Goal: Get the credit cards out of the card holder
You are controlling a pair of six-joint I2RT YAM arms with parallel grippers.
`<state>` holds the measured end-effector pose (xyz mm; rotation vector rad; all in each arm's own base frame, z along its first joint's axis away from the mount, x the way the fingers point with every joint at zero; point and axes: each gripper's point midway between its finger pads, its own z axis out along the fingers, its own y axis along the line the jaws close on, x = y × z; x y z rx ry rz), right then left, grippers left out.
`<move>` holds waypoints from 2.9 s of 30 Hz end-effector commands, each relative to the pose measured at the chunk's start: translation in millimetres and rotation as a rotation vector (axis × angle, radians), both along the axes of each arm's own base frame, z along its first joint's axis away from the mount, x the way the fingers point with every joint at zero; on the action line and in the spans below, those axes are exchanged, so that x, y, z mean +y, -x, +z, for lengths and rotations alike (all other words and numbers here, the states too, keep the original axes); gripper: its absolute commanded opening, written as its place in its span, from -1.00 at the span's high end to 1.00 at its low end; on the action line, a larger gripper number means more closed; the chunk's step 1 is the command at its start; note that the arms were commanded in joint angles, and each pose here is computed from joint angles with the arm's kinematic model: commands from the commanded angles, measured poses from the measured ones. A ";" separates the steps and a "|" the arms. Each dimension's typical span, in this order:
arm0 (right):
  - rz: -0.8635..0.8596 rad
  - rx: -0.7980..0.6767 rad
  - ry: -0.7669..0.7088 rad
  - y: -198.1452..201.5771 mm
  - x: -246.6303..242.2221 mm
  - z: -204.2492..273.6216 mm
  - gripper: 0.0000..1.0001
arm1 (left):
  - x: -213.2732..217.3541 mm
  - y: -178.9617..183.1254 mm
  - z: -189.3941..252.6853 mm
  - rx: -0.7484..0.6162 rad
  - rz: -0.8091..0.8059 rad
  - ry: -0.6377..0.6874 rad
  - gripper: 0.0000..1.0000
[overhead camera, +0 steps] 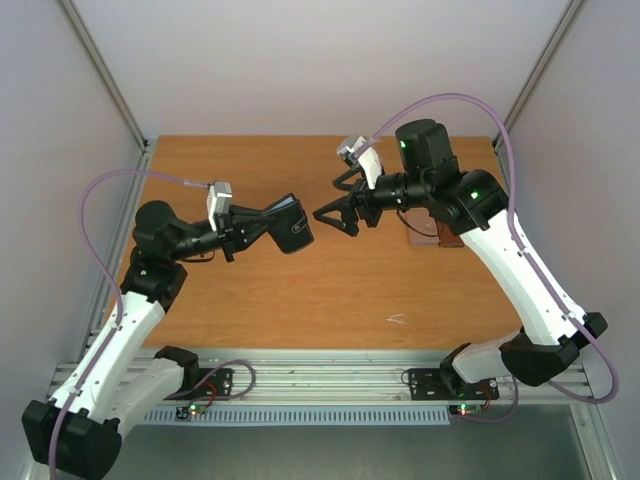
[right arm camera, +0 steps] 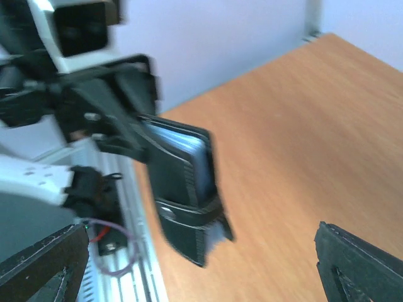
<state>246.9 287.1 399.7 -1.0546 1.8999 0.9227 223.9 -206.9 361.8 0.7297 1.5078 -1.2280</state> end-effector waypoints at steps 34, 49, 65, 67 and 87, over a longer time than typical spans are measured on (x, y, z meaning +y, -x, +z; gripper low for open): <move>0.408 0.143 -0.231 43.4 60.5 34.3 0.98 | -7.0 25.1 7.3 0.009 -0.091 0.022 -0.22; -0.285 0.009 0.093 -55.9 9.5 -7.7 0.32 | 20.2 -32.3 -17.3 0.194 0.294 0.027 1.00; -0.193 -0.062 0.189 -28.9 94.3 -39.3 0.33 | 25.2 -47.4 -30.9 0.308 0.362 0.042 0.99; -0.191 -0.068 0.197 -32.6 99.0 -41.9 0.33 | 24.2 -47.0 -31.8 0.315 0.356 0.043 1.00; -0.323 -0.179 0.389 -74.8 102.3 -82.2 0.50 | 19.4 -44.7 -20.8 0.273 0.312 0.075 0.99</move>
